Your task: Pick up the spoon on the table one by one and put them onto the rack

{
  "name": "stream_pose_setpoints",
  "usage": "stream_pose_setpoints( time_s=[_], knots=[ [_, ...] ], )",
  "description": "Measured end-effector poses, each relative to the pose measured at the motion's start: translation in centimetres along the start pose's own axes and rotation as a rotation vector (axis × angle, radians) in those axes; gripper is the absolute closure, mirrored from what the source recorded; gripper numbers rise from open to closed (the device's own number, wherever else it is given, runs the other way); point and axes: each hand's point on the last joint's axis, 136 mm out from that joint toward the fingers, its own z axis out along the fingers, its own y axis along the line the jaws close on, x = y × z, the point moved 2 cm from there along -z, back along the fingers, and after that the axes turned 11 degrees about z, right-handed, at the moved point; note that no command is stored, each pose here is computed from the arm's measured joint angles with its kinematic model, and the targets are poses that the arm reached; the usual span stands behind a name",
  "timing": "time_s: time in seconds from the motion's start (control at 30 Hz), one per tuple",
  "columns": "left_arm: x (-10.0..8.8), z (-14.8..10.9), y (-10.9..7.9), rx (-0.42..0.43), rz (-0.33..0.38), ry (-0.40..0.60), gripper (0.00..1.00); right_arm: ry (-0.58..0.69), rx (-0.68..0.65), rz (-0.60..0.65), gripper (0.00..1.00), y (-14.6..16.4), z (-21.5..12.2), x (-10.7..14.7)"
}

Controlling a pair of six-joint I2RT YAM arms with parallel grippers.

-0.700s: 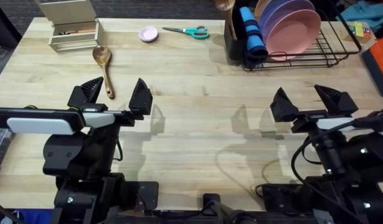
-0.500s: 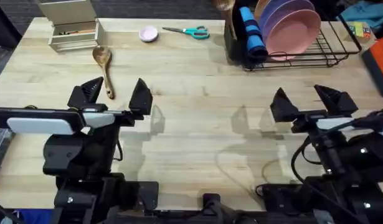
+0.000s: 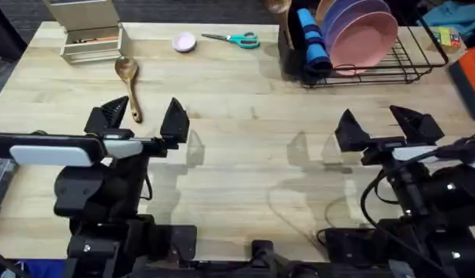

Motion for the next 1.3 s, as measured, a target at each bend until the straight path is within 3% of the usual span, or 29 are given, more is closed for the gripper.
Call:
stream_pose_setpoints(
  time_s=[0.1, 0.23, 0.33, 0.5, 0.6, 1.0, 1.3],
  knots=[
    [1.2, -0.1, -0.2, 0.008, -0.001, 0.065, 0.007, 0.019, 0.003, 0.002, 0.007, 0.0, -0.2, -0.1],
    [0.9, -1.3, 0.4, -0.005, 0.001, 0.172, 0.007, 0.114, 0.012, 0.007, 0.007, 0.1, -1.1, 0.2],
    [-1.3, -2.3, 1.1, -0.025, 0.003, 0.181, 0.007, 0.155, 0.02, 0.008, 0.007, 0.4, -2.1, -1.0],
    [-6.2, -3.4, 2.1, -0.039, 0.003, 0.169, 0.007, 0.172, 0.022, 0.009, 0.007, 1.4, -3.4, -5.7],
    [-8.1, -3.3, 2.6, -0.045, 0.005, 0.198, 0.007, 0.205, 0.026, 0.01, 0.007, 1.9, -3.4, -8.3],
    [-15.0, 1.1, 3.9, -0.022, 0.01, 0.339, 0.007, 0.384, 0.057, 0.019, 0.007, 3.6, 0.9, -17.8],
    [-15.8, 5.1, 4.1, 0.011, 0.017, 0.524, 0.008, 0.501, 0.073, 0.026, 0.007, 3.7, 5.3, -18.8]
  ],
)
